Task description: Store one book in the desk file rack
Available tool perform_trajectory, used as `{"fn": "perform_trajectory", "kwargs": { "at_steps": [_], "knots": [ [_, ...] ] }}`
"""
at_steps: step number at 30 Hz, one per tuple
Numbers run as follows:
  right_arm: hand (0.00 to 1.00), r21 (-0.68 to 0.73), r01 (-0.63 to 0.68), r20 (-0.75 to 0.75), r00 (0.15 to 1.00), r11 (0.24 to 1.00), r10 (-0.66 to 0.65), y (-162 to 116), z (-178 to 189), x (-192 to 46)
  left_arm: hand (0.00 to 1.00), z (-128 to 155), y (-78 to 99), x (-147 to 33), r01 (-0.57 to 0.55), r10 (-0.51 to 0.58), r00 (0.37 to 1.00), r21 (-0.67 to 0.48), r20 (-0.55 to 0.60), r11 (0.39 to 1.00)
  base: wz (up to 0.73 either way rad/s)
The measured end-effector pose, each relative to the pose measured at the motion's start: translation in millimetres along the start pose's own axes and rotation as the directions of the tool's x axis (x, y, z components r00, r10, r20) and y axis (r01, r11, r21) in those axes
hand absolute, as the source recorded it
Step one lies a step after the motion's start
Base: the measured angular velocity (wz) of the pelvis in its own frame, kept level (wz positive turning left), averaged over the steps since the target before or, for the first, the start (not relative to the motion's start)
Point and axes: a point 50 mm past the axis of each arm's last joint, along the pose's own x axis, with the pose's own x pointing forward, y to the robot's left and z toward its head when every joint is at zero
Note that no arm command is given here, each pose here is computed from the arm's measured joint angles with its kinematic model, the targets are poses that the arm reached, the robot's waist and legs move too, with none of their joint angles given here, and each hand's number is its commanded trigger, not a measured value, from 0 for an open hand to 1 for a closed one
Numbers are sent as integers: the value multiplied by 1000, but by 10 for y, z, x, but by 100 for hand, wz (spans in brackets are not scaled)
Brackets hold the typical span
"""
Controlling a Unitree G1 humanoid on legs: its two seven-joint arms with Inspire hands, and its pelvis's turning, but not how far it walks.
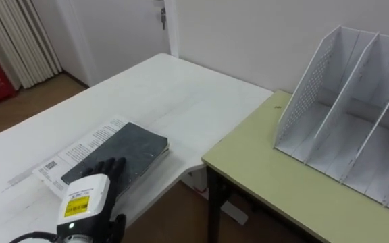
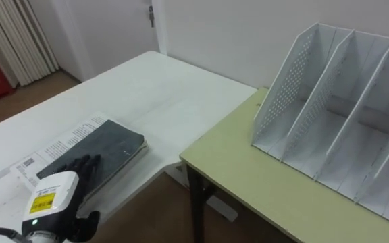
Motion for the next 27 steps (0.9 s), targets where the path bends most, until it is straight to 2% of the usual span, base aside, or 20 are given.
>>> {"fn": "perform_trajectory", "kwargs": {
  "at_steps": [2,6,21,27],
  "knots": [
    [0,9,-11,-13,1000,1000,11,8,-24,1,100,-16,43,84,-19,19,1000,18,-18,1000,-11],
    [0,21,-20,-38,999,1000,20,11,-76,0,100,-46,87,131,-42,43,998,22,-45,999,-8],
    [0,41,35,2,999,999,-35,-85,13,-14,100,-25,124,166,-62,63,997,19,-45,998,0],
    [0,46,80,86,993,996,-84,-172,200,-47,100,-17,148,151,-72,71,997,-24,-42,997,0]
  ]
}}
